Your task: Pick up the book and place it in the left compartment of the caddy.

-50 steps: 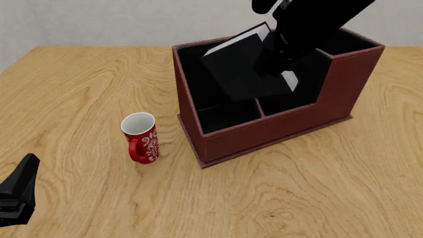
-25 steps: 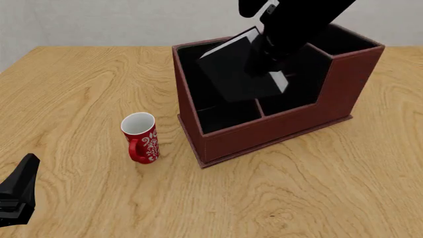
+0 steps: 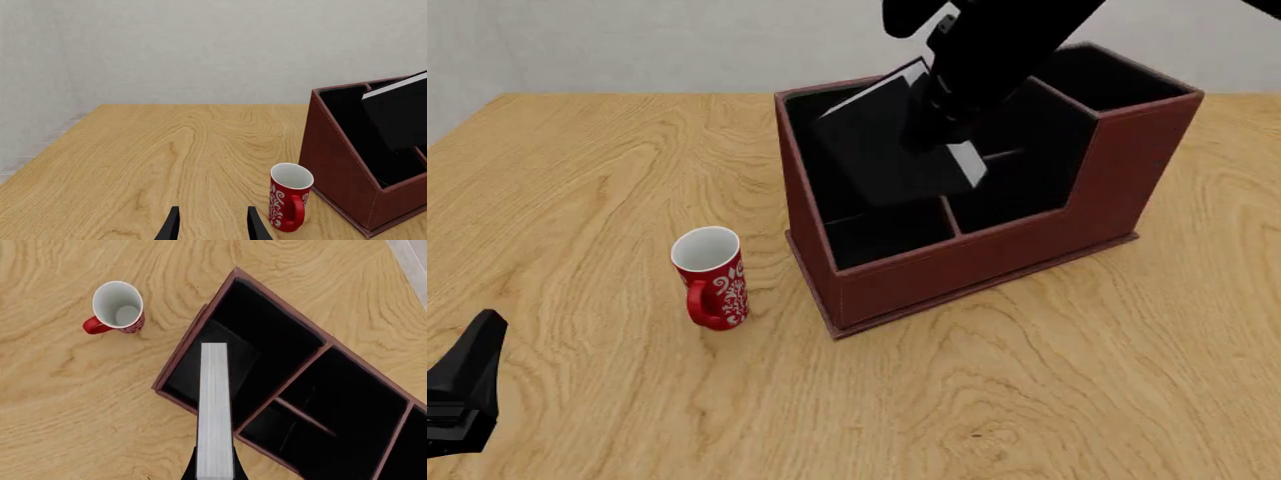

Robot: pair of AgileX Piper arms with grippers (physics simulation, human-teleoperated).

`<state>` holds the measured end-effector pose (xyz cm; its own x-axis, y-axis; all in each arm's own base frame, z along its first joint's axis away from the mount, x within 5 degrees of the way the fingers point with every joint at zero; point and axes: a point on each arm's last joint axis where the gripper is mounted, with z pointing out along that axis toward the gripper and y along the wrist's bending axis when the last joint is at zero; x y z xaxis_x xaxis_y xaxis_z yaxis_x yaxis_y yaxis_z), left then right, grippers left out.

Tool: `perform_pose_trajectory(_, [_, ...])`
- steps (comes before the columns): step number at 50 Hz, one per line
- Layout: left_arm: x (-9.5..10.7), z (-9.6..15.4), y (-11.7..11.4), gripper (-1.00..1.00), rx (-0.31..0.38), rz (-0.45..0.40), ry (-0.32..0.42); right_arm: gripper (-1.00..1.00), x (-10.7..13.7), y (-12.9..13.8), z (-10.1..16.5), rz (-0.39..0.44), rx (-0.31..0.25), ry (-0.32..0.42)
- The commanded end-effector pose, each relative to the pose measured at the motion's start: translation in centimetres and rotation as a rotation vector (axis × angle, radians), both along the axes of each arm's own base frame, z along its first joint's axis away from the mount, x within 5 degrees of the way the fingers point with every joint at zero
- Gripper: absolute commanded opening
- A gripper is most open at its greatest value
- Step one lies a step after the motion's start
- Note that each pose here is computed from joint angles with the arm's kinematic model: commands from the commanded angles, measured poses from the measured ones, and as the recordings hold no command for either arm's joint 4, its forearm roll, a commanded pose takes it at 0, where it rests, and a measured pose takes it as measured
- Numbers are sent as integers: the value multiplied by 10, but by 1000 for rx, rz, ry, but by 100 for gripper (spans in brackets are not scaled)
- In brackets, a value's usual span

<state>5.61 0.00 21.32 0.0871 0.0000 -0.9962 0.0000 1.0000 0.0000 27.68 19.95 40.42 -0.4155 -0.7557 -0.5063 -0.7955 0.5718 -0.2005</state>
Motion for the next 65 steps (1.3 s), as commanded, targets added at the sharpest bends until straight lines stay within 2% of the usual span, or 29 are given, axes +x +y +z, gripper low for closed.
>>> perform_pose_trajectory(1, [0, 0, 0, 100, 0, 0, 0, -100, 3, 10, -1, -26, 22, 15])
perform_pose_trajectory(11, [0, 0, 0, 100, 0, 0, 0, -100, 10, 10, -5, -61, 30, 30])
perform_pose_trajectory(52, [0, 0, 0, 100, 0, 0, 0, -100, 26, 13, -20, -95, 14, 65])
perform_pose_trajectory(65, [0, 0, 0, 100, 0, 0, 0, -100, 30, 16, -32, -108, 12, 82])
